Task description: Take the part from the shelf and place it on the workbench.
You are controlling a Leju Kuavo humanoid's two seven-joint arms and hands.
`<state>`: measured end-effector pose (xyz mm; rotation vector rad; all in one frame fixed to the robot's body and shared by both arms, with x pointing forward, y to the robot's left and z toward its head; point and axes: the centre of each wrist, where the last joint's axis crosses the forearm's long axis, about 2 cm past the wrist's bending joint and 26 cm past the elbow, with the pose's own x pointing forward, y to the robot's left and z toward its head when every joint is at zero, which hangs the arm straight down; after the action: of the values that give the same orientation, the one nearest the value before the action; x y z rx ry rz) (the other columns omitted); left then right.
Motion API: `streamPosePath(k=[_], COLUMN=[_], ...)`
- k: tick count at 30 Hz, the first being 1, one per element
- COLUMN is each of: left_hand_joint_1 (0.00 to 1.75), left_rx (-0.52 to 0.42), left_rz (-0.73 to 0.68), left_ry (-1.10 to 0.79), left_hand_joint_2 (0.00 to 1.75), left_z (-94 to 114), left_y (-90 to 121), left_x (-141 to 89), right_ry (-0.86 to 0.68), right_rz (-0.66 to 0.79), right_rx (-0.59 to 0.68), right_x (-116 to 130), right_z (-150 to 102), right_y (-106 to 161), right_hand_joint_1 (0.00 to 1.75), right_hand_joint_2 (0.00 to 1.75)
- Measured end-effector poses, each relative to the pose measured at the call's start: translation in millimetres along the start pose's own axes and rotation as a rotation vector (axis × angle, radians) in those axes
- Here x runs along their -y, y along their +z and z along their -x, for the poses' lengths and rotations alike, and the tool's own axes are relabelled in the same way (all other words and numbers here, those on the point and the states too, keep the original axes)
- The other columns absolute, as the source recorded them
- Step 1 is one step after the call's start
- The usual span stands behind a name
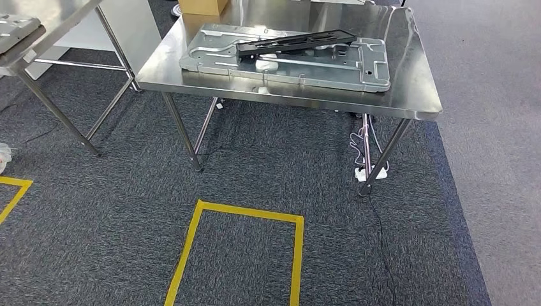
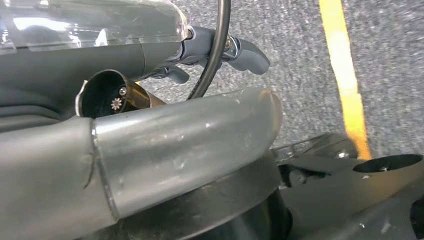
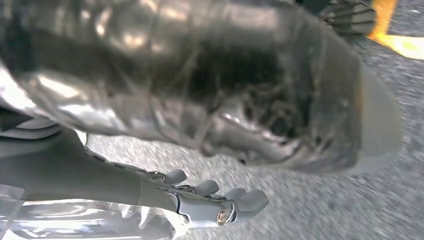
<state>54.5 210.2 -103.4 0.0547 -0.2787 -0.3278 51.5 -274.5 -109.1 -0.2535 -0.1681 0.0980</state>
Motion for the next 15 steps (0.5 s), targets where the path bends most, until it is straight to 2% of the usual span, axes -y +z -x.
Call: streamPosePath(k=[6,15], left_hand_joint_1=[0.0,0.0], left_rx=[-0.009,-0.009], left_rz=[-0.004,-0.005], left_ry=[0.0,-0.002], left_hand_joint_2=[0.0,0.0], left_z=[3,4], left_y=[0,0], left_x=[-2,-2], right_ry=[-0.021,-0.032], right_rz=[-0.026,-0.032], right_rx=[-0.019,-0.027], right_x=[-11,-13], right_z=[1,3], right_y=[3,4], right_hand_joint_1=[0.0,0.0], right_hand_joint_2=[0.0,0.0])
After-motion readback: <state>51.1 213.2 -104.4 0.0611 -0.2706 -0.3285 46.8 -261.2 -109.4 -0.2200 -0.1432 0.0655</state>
